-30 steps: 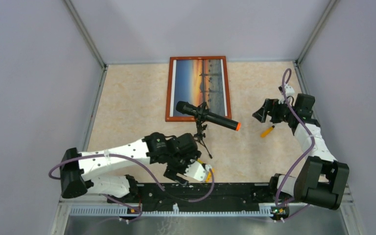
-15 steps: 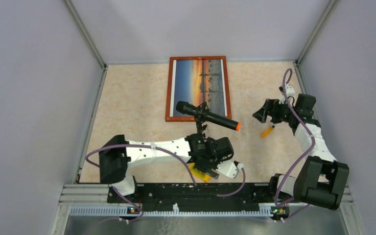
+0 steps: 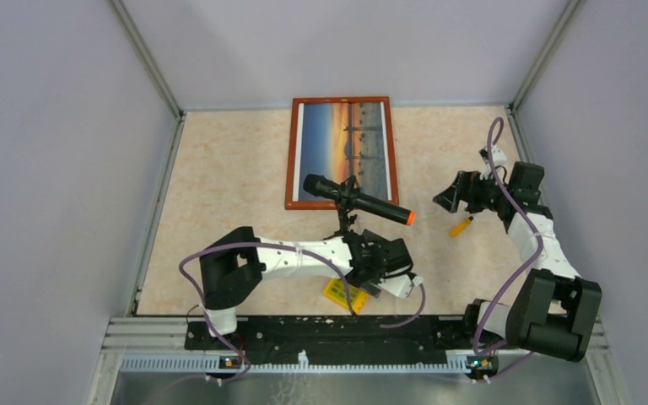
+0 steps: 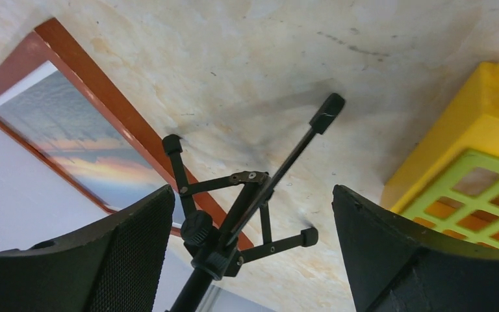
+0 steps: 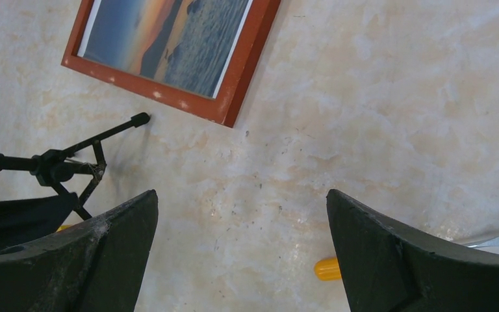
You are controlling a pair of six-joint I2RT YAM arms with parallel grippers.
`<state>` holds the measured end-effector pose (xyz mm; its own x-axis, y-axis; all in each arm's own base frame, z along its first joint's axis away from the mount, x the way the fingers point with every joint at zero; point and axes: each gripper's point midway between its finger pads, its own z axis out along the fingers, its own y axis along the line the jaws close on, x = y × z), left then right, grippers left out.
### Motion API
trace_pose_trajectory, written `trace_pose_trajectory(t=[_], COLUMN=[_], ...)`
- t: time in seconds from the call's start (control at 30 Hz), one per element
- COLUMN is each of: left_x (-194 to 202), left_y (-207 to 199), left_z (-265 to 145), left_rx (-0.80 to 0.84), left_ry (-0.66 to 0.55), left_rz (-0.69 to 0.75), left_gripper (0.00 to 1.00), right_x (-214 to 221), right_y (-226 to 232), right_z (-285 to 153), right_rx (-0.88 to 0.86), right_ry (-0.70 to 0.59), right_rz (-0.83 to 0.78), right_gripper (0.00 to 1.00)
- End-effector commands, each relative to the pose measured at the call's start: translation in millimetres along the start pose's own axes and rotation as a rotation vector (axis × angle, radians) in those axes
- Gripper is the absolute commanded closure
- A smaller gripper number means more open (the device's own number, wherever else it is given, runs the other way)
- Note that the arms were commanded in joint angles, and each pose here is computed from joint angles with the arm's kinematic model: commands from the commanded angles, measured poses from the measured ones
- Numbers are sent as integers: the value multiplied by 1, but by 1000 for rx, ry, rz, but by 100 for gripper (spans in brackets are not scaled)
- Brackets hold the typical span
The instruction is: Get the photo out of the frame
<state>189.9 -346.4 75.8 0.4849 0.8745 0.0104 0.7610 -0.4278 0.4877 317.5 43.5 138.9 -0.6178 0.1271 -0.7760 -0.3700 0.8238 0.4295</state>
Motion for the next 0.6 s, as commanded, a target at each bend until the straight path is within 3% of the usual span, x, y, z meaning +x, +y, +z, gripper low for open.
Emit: trace_pose_trajectory(t=[0.0,0.57], left_x=[9,60], left_y=[25,12], left_z=[0,36], left_rx=[-1,83], left_ry=[9,180], left_rz=[-59,-45], left_gripper=[6,6], right_x=[-16,-13], right_y=[6,9], right_z=[-7,-7], right_rx=[-27,-44], right_ry=[-44,-38], right_rz=[-43,-38], right_gripper=[1,1])
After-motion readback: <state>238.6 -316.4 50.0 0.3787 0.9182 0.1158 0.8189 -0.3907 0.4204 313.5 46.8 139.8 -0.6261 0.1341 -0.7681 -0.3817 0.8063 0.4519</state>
